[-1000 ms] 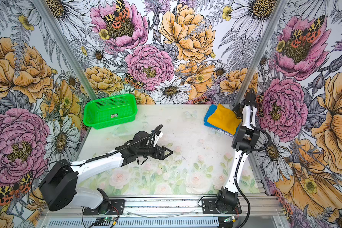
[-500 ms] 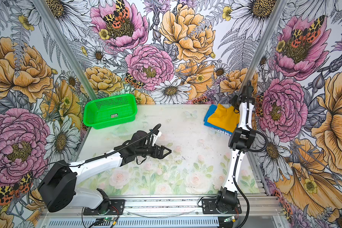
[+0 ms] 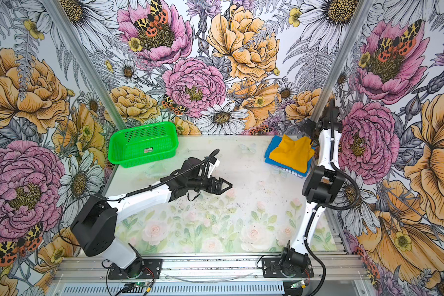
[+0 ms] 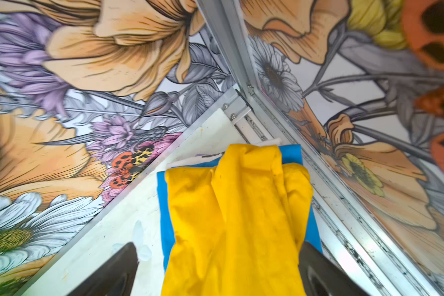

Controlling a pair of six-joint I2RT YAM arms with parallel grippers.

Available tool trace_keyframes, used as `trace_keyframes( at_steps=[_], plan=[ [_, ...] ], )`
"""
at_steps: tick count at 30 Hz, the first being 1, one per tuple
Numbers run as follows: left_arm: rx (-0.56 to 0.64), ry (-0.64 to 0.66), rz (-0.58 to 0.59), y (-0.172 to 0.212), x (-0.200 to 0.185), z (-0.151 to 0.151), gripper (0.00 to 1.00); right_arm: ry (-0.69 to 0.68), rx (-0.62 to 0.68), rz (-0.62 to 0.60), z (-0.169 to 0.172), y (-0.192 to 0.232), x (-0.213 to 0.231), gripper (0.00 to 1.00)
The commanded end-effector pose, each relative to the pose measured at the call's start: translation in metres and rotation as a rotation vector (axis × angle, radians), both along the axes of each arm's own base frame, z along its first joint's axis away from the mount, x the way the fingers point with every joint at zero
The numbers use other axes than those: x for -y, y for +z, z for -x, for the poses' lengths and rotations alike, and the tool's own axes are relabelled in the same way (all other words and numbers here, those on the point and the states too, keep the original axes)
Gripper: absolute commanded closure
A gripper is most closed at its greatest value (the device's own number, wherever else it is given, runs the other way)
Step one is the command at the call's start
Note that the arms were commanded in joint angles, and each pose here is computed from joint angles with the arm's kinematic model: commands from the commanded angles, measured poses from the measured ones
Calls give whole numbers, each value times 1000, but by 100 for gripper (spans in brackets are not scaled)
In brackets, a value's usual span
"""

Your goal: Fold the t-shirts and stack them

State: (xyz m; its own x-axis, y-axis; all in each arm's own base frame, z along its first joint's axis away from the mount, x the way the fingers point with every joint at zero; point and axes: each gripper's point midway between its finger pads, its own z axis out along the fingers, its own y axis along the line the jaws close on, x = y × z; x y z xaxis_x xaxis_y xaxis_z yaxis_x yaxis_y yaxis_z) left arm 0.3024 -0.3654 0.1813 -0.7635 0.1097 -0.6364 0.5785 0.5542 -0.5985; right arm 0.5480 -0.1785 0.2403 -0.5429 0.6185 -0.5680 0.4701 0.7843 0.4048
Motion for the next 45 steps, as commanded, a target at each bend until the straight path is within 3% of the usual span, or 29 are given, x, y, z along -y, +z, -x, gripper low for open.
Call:
trace_keyframes(
  at_steps=[1,7,12,16,23,33,38,45],
  plan=[
    [27,-21,37,15,14,-10,1,120,-31,-28,9,-2,-37,0],
    [34,-54,96,36,48,-34,1,195,-136,52,45,-17,-87,1],
    [34,-17,100,37,55,-47,1,238,-191,136,46,-32,-114,5],
    [37,37,93,44,36,-25,1,215,-167,144,11,-37,-115,16],
    [43,95,50,30,6,14,1,89,-141,171,-56,-73,-82,28],
    [99,196,37,17,-13,28,1,15,-127,147,-86,-117,-58,36],
    [90,234,48,11,-23,30,1,-13,-153,151,-88,-141,-47,49],
    [75,238,25,2,-30,28,1,-20,-120,168,-95,-136,-47,87]
  ],
)
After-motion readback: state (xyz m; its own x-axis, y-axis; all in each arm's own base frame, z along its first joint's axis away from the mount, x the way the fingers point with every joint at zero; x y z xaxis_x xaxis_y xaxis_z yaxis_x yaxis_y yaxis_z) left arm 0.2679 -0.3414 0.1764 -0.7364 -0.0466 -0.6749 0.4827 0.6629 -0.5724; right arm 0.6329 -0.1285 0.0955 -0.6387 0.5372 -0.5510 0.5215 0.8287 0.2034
